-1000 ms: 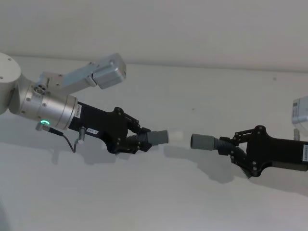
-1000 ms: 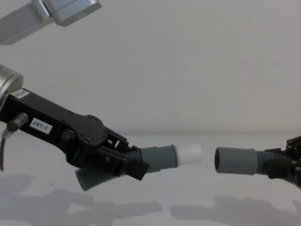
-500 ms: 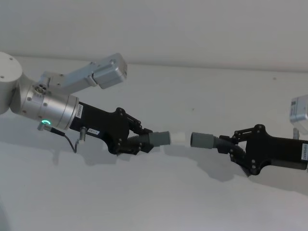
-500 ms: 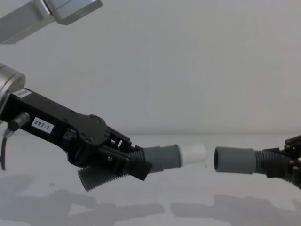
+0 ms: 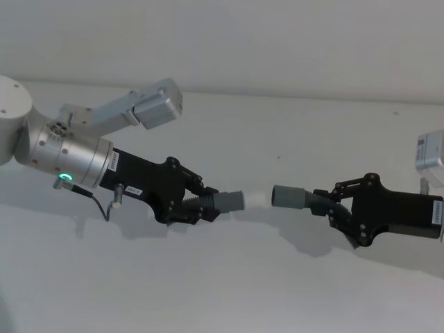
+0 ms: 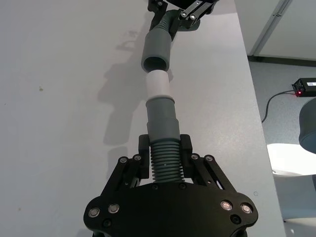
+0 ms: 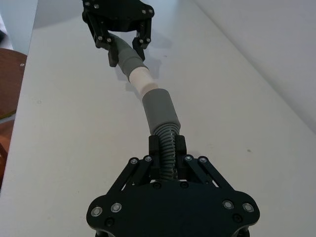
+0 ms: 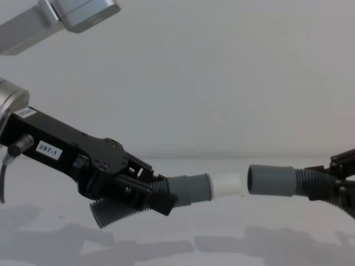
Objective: Use both hands to pick up one end of the pipe from the table, align the ends, and insert them.
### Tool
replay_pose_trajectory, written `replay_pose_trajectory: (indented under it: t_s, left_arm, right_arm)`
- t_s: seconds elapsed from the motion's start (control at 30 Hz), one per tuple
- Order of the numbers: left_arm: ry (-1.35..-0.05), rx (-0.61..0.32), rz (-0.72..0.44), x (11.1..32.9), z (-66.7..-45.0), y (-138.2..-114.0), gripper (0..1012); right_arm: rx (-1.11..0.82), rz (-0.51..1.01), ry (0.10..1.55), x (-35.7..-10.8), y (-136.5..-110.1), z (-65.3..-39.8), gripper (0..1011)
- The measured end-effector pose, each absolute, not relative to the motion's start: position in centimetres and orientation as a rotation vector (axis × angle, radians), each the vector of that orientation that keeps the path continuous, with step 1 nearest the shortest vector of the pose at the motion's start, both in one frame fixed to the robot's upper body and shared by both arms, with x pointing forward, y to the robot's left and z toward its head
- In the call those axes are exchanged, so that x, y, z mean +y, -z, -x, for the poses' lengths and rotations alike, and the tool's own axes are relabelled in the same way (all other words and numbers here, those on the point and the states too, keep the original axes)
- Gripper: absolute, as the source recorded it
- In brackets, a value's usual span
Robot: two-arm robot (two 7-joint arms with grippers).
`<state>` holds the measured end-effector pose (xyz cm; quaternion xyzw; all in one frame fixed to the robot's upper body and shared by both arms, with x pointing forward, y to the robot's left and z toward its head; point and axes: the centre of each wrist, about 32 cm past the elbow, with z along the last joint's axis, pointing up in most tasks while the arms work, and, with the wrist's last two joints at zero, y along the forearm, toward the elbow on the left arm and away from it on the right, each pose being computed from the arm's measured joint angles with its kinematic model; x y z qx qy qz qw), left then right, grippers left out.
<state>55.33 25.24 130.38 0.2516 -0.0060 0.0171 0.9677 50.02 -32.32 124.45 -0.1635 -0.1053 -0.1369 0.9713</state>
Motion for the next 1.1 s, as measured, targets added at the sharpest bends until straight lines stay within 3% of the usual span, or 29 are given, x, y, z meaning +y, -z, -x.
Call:
replay_pose_trajectory:
  t_s: [1.1]
  left_arm:
    - [-0.039, 0.000, -0.501, 25.33, -55.91, -130.17, 348]
  right_arm:
    - [-0.218, 0.342, 0.247, -31.62, -124.55, -50.48, 175]
